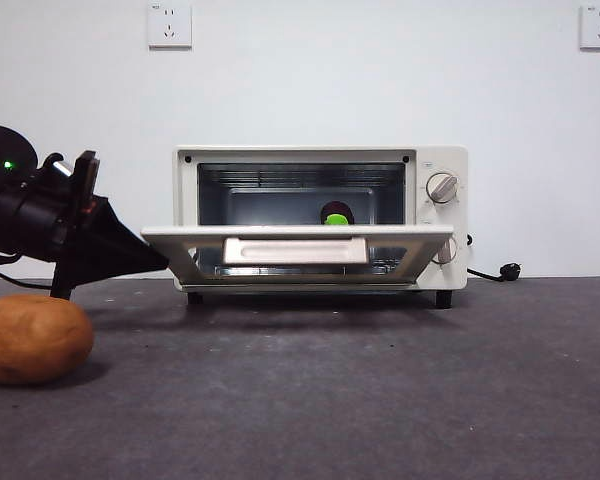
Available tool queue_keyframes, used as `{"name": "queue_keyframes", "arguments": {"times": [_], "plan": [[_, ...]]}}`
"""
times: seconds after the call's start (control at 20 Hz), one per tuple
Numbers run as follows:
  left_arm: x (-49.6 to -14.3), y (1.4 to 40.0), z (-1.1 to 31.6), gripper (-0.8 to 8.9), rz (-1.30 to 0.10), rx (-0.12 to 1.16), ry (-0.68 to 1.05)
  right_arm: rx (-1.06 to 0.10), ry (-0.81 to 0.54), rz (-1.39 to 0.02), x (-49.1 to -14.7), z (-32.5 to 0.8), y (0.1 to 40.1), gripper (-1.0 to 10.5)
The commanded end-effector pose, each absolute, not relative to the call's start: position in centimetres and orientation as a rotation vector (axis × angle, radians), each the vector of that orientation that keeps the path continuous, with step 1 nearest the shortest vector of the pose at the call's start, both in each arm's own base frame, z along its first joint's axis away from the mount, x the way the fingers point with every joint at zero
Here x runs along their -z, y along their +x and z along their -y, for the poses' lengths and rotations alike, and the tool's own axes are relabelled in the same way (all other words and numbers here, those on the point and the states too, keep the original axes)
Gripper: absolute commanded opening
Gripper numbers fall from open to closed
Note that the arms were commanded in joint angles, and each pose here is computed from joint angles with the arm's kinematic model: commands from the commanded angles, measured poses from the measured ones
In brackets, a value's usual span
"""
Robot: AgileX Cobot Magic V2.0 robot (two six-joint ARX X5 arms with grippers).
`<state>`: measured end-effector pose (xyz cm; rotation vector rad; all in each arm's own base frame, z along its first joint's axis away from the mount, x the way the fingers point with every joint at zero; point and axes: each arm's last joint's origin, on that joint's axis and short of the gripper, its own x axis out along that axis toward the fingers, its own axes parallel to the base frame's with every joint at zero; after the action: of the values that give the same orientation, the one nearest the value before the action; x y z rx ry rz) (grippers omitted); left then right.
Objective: Take the eggplant from the table,put the eggplant in the oven
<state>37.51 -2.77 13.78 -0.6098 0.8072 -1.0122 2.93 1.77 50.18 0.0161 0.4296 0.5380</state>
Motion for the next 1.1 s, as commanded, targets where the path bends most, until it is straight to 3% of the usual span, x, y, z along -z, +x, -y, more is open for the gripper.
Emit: {"name": "queue_keyframes", "arguments": {"times": [0.05,1.1], "plan": [[-13.7,37.7,3.1,-0.08,-0.81,1.03,-0.656,-0.532,0.023,-0.449,-50.0,-1.7,2.7,-0.1],[-19.0,41.1,3.4,-0.08,-0.547,1.012,-0.634,-0.533,0.022,-0.449,-50.0,-1.7,2.7,-0.1]]}}
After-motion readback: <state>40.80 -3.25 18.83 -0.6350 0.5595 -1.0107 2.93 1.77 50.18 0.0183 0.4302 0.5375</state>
